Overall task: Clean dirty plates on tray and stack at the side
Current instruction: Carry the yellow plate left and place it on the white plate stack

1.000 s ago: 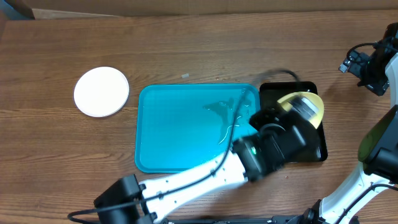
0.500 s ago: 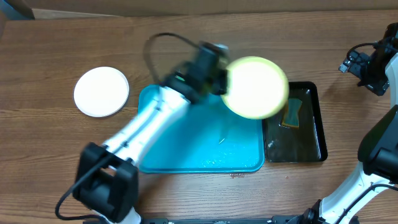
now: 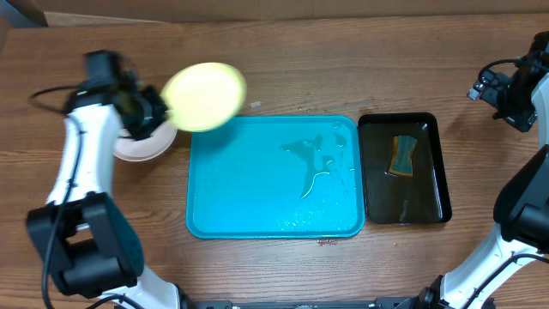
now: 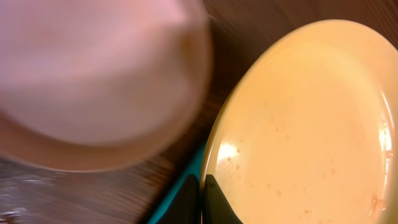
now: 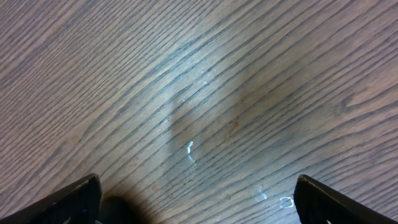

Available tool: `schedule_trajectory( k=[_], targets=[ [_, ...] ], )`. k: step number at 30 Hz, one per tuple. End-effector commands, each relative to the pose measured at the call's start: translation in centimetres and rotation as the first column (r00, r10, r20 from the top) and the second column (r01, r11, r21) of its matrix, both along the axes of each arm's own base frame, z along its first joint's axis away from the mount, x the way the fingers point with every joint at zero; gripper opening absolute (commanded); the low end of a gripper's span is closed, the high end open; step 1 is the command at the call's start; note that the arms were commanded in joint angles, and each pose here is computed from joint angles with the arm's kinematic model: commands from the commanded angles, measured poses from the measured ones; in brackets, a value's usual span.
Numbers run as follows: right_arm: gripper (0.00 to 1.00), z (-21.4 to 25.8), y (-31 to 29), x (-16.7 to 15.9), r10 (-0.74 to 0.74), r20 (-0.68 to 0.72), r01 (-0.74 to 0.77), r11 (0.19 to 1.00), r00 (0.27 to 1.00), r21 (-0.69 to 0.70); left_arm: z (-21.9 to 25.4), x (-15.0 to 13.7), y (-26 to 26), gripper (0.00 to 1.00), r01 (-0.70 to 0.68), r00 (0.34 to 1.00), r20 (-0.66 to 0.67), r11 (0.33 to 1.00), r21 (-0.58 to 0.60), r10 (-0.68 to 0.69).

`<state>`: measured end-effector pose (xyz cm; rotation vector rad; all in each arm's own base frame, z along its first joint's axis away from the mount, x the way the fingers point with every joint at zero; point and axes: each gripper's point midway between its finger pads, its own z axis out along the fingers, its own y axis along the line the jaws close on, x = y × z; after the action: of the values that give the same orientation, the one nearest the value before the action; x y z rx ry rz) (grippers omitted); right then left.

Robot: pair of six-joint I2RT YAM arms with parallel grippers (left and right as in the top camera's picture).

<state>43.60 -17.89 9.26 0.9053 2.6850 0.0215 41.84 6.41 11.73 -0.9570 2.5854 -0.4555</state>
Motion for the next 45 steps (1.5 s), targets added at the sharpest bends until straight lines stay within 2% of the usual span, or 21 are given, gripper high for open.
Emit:
schedule_trajectory(
  k=[1, 6, 12, 17, 28, 31, 32, 33, 37, 39, 40, 41, 43, 45],
  targets=[
    [1.00, 1.2, 0.0, 0.3, -0.001, 0.030, 0.001, 1.000, 1.000, -0.013, -0.4, -1.2, 5.7, 0.04, -0.111, 0.993, -0.030, 0.986, 0.126, 0.115],
    [1.00, 1.2, 0.0, 0.3, -0.001, 0.030, 0.001, 1.000, 1.000, -0.013, -0.5, -2.7, 10.8, 0.04, -0.226, 0.970, -0.035, 0.949, 0.221, 0.239],
    [1.00, 1.2, 0.0, 0.3, -0.001, 0.030, 0.001, 1.000, 1.000, -0.013, -0.5, -3.7, 13.6, 0.04, -0.282, 0.950, -0.042, 0.905, 0.319, 0.310],
    [1.00, 1.2, 0.0, 0.3, -0.001, 0.030, 0.001, 1.000, 1.000, -0.013, -0.9, -2.8, 13.7, 0.04, -0.282, 0.952, -0.021, 0.903, 0.324, 0.304],
    [1.00, 1.2, 0.0, 0.3, -0.001, 0.030, 0.001, 1.000, 1.000, -0.013, -4.3, -2.8, 13.6, 0.05, -0.258, 0.949, -0.097, 0.916, 0.309, 0.300],
    [1.00, 1.2, 0.0, 0.3, -0.001, 0.030, 0.001, 1.000, 1.000, -0.013, -4.3, -2.2, 12.6, 0.34, -0.223, 0.964, -0.085, 0.940, 0.259, 0.252],
    [1.00, 1.2, 0.0, 0.3, -0.001, 0.030, 0.001, 1.000, 1.000, -0.013, -4.2, -1.7, 11.9, 0.45, -0.176, 0.978, -0.068, 0.958, 0.228, 0.196],
    [1.00, 1.2, 0.0, 0.3, -0.001, 0.030, 0.001, 1.000, 1.000, -0.013, -4.0, -1.1, 10.9, 0.51, -0.117, 0.991, -0.046, 0.975, 0.191, 0.127],
    [1.00, 1.2, 0.0, 0.3, -0.001, 0.030, 0.001, 1.000, 1.000, -0.013, -2.9, 0.4, 7.0, 0.61, 0.059, 0.996, 0.060, 0.998, 0.026, -0.061],
    [1.00, 1.2, 0.0, 0.3, -0.001, 0.030, 0.001, 1.000, 1.000, -0.013, -1.9, 0.8, 4.5, 0.72, 0.170, 0.977, 0.140, 0.983, -0.072, -0.159],
    [1.00, 1.2, 0.0, 0.3, -0.001, 0.030, 0.001, 1.000, 1.000, -0.013, -1.3, 0.9, 3.1, 0.73, 0.228, 0.961, 0.186, 0.965, -0.129, -0.202],
    [1.00, 1.2, 0.0, 0.3, -0.001, 0.030, 0.001, 1.000, 1.000, -0.013, -0.7, 0.9, 2.1, 0.80, 0.268, 0.948, 0.223, 0.948, -0.171, -0.228],
    [1.00, 1.2, 0.0, 0.3, -0.001, 0.030, 0.001, 1.000, 1.000, -0.013, 0.3, 0.8, 0.6, 0.84, 0.313, 0.931, 0.271, 0.918, -0.242, -0.245],
    [1.00, 1.2, 0.0, 0.3, -0.001, 0.030, 0.001, 1.000, 1.000, -0.013, 0.5, 0.7, 0.0, 0.98, 0.324, 0.927, 0.280, 0.908, -0.267, -0.249]
  ],
)
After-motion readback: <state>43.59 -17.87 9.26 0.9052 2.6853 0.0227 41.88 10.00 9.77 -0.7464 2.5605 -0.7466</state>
